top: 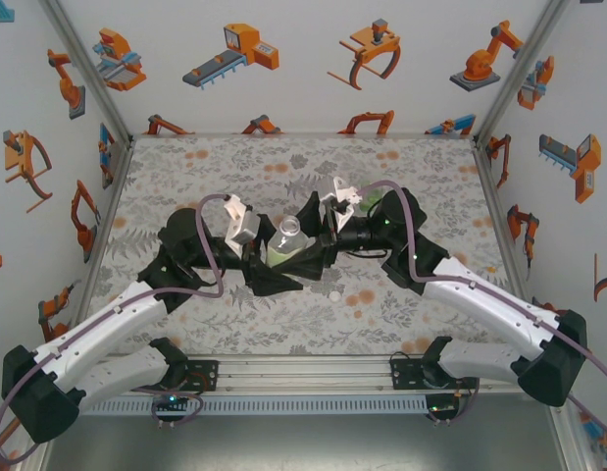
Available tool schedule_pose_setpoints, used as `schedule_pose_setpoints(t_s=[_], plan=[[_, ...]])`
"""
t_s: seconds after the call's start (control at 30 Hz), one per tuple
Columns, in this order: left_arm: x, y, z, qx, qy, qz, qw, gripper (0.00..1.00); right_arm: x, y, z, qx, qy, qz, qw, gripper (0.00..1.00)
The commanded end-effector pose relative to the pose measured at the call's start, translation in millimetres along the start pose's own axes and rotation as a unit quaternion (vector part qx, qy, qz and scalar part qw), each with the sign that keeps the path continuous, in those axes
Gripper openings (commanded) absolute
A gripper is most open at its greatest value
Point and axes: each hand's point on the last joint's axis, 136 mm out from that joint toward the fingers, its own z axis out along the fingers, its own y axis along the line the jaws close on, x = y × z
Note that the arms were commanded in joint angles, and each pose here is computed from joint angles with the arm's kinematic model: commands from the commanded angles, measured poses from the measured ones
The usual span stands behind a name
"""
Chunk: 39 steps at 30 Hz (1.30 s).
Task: Screw on the bottle caps
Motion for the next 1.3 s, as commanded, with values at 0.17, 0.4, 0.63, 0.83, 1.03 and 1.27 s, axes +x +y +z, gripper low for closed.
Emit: schedule_pose_setpoints(t_s=[0.17, 0.4, 0.63, 0.83, 1.03, 1.27], plan=[[-3.7, 18.1, -12.9, -0.068, 0.010, -0.001, 0.998, 0.29, -18.6, -20.5, -29.2, 0.147, 0.017, -0.062, 0.987, 0.68], [3.3, 38.3, -38.8, -0.147, 0.031, 0.003, 0.989, 0.02, -4.4, -72.1, -81.1, 0.361, 0.043, -0.014, 0.931, 0.73], [14.2, 63.7, -68.7, -0.224, 0.089, -0.044, 0.970, 0.00, 71.0, -111.0, -128.3, 0.512, 0.121, 0.103, 0.844, 0.63], [35.1, 68.4, -83.2, -0.260, 0.119, 0.024, 0.958, 0.00, 143.9, -119.2, -148.6, 0.565, 0.182, 0.204, 0.779, 0.55], [59.1, 75.7, -93.6, -0.291, 0.134, 0.048, 0.946, 0.00, 207.1, -115.7, -160.4, 0.584, 0.240, 0.278, 0.724, 0.51], [62.6, 79.7, -104.5, -0.324, 0.157, 0.051, 0.932, 0.00, 256.2, -110.6, -160.5, 0.576, 0.285, 0.326, 0.693, 0.52]])
